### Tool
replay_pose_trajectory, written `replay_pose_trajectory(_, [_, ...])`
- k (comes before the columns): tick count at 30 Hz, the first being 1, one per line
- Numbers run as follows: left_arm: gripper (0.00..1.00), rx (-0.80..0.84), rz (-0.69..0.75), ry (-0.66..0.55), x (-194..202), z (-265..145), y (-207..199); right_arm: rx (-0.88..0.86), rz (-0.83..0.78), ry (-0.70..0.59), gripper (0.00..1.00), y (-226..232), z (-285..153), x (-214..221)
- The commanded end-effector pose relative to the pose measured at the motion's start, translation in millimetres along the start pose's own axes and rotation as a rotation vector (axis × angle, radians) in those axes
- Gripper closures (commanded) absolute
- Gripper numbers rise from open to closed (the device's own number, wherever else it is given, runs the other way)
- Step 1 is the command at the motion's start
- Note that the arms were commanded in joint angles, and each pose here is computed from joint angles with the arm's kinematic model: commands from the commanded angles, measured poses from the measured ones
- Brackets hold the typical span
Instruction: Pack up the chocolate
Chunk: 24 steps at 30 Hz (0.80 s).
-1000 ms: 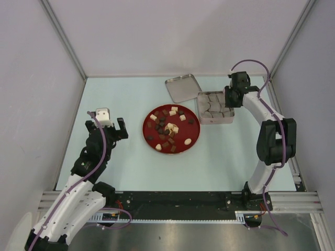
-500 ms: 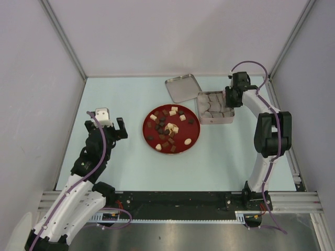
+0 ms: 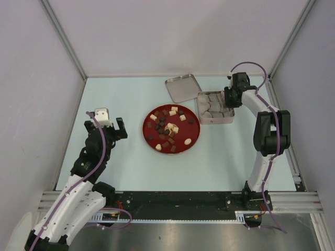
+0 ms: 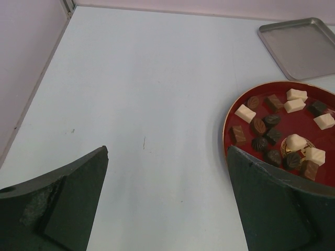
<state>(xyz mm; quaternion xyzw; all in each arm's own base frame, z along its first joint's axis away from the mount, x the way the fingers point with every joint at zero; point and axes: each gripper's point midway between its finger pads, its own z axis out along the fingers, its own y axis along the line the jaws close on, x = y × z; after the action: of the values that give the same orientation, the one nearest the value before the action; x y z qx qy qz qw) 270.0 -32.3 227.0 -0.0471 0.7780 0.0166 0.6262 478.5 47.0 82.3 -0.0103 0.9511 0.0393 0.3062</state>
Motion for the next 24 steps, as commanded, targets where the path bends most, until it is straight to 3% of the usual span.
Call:
replay_pose_trajectory(1, [0.0,-0.023,0.012,-0.022,-4.8,-1.3,7.0,-0.007,-0.019,-0.063,0.69,0.7,-0.2,-18.9])
replay_pose_trajectory(9, [0.0,-0.023,0.009,-0.025,-5.4,-2.3,7.5,-0.013,-0.021,-0.07,0.6,2.0,-3.1,-21.0])
replay_pose_trajectory(15, [0.0,-0.022,0.003,-0.033,-7.7,-3.5,7.9,-0.016,-0.028,-0.095,0.6,6.8,-19.4,-27.9])
replay_pose_trajectory(24, [0.0,0.0,-0.002,-0.026,-5.8,-2.7,3.3,-0.058,-0.108,-0.121,0.59,54.8,-63.6,-19.4])
